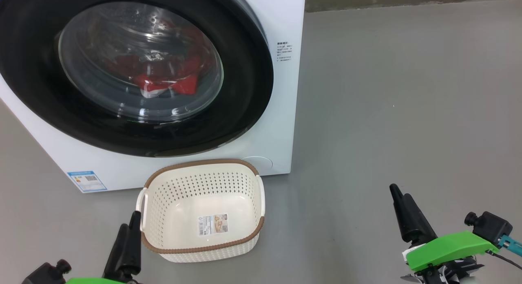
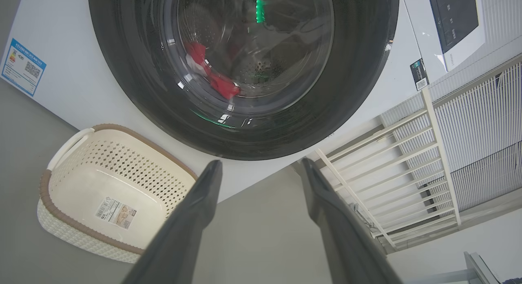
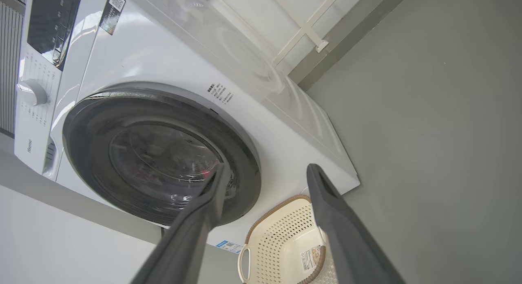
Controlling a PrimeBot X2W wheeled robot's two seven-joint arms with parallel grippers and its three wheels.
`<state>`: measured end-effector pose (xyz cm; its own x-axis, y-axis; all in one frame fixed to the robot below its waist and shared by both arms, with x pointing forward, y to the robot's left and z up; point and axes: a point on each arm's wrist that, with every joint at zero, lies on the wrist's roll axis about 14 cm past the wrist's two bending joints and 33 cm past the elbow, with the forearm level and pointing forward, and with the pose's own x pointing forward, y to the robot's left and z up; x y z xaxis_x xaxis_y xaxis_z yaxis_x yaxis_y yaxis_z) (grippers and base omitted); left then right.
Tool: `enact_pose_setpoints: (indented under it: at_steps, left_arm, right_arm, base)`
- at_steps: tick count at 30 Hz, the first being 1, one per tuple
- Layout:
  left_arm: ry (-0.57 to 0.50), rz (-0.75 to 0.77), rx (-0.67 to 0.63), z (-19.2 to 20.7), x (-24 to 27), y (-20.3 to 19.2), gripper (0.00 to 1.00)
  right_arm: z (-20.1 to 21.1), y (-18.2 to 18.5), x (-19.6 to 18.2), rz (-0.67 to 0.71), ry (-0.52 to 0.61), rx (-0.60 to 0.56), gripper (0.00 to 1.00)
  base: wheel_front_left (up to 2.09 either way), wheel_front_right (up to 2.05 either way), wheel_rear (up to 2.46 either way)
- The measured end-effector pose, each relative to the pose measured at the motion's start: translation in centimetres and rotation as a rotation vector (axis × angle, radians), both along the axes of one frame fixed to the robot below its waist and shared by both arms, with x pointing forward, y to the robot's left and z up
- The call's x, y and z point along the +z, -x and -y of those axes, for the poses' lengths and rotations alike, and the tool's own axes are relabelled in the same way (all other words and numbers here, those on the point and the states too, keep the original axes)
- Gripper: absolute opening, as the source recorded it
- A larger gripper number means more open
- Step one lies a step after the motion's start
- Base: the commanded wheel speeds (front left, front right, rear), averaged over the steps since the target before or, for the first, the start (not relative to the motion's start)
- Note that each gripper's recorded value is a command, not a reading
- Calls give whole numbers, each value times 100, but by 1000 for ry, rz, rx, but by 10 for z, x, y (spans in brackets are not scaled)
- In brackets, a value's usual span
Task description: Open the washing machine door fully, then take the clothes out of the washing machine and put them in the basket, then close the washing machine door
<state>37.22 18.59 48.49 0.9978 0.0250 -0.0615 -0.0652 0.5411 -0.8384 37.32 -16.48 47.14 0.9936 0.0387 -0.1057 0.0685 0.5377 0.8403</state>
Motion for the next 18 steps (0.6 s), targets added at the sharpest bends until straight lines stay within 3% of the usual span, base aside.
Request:
enact_pose_setpoints:
  at_steps: [18]
  left_arm:
    - [-197,51,5,-2,14,-3,100]
  right_arm:
    - [-18,-8,17,79,198,64,100]
  base:
    - [0,0,0]
